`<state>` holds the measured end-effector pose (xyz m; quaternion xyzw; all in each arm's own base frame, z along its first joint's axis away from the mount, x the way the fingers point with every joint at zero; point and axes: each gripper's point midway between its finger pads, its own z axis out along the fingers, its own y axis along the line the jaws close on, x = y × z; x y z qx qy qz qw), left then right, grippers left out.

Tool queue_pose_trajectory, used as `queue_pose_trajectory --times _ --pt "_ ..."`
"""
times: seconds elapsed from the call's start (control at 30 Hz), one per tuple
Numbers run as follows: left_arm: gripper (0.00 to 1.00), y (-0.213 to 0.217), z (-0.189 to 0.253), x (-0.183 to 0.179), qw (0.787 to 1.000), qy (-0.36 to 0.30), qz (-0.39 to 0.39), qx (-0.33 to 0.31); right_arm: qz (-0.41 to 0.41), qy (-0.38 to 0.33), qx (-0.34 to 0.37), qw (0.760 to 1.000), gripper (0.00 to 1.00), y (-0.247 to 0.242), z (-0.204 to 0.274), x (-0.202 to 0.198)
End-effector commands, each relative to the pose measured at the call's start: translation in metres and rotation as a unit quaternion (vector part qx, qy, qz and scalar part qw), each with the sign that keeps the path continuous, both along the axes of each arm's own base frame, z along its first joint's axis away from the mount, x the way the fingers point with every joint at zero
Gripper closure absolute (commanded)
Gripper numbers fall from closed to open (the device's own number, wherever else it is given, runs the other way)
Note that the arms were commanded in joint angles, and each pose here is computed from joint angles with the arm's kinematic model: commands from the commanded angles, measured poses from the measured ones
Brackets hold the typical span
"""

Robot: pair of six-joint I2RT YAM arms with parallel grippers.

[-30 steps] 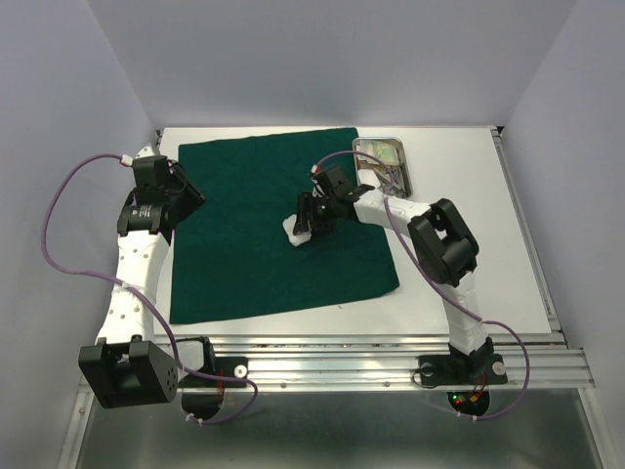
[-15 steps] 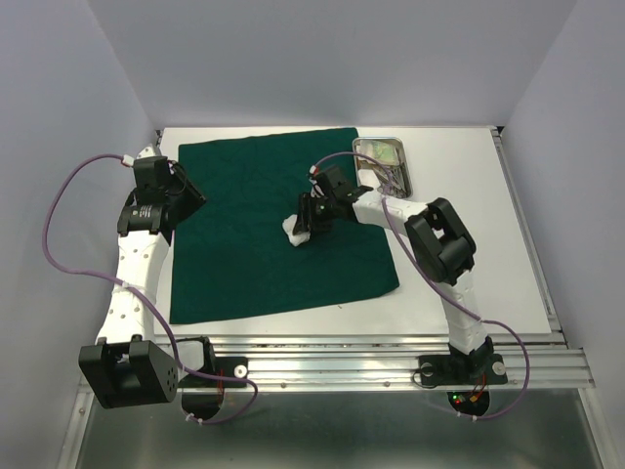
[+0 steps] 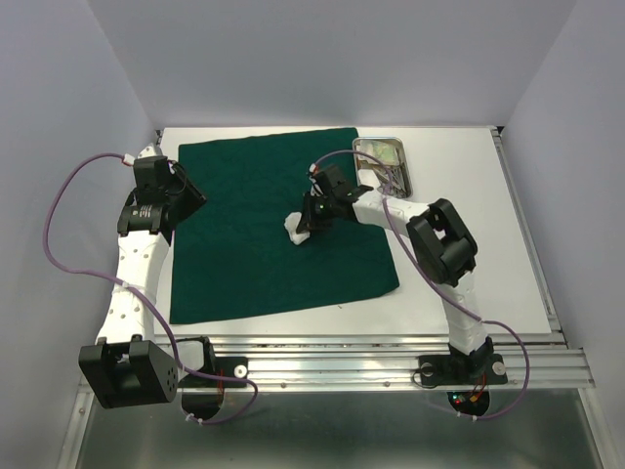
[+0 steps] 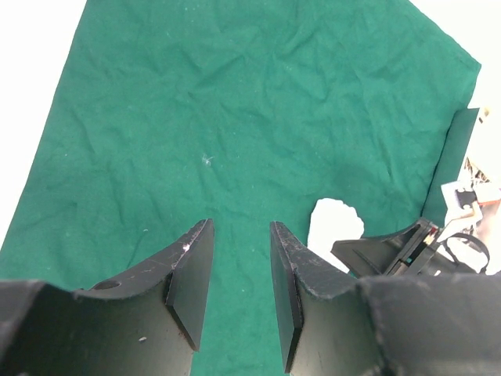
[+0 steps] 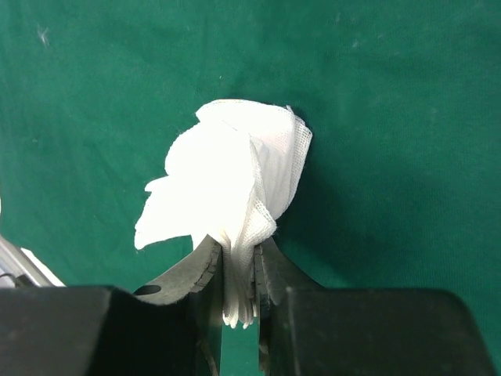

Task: Prepare the surgical pack
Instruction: Pick up the medical item from the surgical kit.

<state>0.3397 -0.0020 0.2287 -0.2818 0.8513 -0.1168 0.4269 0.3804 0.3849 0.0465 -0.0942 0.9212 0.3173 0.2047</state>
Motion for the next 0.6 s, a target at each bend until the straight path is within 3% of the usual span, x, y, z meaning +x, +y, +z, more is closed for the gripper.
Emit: queue_pose_trajectory --times 0.0,0.57 --pt "0.54 0.0 0.007 0.001 1.0 -0.019 -0.011 0.006 -0.021 -0.059 0.018 0.998 0.89 -0.007 0.05 0.025" --pt "0.54 0.0 0.004 0.005 1.0 -0.017 -0.016 0.008 -0.083 -0.085 -0.001 0.993 0.89 -0.068 0.07 0.06"
